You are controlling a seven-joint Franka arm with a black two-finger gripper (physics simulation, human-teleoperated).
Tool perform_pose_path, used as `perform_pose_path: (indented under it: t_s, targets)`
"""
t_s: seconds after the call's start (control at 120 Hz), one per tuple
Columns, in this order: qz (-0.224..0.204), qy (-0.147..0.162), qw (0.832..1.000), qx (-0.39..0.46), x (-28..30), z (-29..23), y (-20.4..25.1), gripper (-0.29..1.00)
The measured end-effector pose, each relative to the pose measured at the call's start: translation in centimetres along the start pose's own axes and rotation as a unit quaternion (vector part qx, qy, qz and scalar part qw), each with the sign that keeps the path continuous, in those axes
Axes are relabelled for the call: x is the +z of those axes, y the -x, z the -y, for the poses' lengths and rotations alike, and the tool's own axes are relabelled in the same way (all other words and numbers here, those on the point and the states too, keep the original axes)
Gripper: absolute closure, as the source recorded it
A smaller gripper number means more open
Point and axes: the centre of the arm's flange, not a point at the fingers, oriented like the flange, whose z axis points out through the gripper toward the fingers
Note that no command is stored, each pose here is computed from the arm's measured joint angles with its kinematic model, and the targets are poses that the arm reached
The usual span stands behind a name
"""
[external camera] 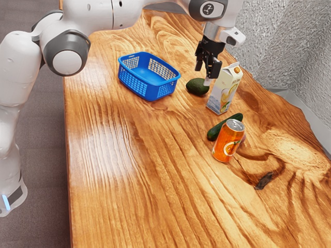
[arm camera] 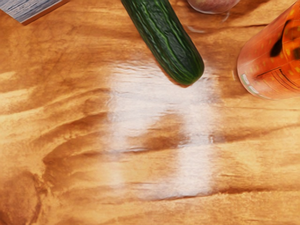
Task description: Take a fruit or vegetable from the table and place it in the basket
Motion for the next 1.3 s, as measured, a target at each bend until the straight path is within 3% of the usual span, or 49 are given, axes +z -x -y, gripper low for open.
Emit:
perform_pose_path:
  t_s: [0.358, 0.733, 1.3]
  targets:
    - [0.001, 0.004, 1.000, -0.001, 0.1, 0.1, -0.1, 0.00]
    - [0.018, 0.012, 0.994, -0.111, -0.5, -0.9, 1.0, 0.00]
    - [0.034, 0.013, 0.956, -0.292, -0.9, -3.2, 2.2, 0.00]
